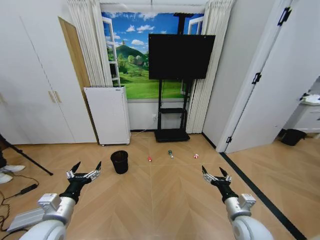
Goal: Pick up the trash bin and place the garbage on the floor into it.
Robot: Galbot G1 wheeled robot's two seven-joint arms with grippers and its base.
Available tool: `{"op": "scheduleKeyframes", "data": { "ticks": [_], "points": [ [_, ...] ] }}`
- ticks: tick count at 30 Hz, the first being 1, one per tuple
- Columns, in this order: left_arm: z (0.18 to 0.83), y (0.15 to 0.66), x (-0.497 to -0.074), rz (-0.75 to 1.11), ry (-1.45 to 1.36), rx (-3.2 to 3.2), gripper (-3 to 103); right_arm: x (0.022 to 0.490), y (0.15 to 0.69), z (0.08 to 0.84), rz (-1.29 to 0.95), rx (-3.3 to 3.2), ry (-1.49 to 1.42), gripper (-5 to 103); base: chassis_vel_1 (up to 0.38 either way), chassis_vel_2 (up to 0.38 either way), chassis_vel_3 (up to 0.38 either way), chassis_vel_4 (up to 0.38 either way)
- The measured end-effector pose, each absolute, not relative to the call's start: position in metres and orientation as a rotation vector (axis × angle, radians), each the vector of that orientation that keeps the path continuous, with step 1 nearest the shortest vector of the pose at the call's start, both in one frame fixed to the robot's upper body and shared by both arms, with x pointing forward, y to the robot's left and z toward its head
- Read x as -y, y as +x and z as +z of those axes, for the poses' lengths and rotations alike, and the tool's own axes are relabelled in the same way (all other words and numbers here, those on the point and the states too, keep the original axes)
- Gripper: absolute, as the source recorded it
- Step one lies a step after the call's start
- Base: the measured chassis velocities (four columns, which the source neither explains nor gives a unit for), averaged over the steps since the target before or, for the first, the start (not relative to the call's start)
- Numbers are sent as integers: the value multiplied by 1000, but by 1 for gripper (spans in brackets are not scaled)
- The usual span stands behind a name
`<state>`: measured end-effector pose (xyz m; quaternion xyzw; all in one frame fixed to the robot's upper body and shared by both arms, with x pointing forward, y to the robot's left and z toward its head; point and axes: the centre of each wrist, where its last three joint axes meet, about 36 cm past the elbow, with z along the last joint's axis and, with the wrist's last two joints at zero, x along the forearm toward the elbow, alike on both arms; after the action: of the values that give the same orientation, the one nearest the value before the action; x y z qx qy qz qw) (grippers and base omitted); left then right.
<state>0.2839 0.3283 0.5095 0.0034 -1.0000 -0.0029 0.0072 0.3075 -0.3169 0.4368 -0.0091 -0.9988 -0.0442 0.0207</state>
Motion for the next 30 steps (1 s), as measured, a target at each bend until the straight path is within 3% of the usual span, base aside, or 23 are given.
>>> {"op": "scheduleKeyframes", "data": {
  "ticks": [30],
  "points": [
    [506, 290, -332, 8, -21, 3142, 100, 319, 310, 434, -143, 3088, 17, 100, 0, 0, 0, 0]
  ]
}}
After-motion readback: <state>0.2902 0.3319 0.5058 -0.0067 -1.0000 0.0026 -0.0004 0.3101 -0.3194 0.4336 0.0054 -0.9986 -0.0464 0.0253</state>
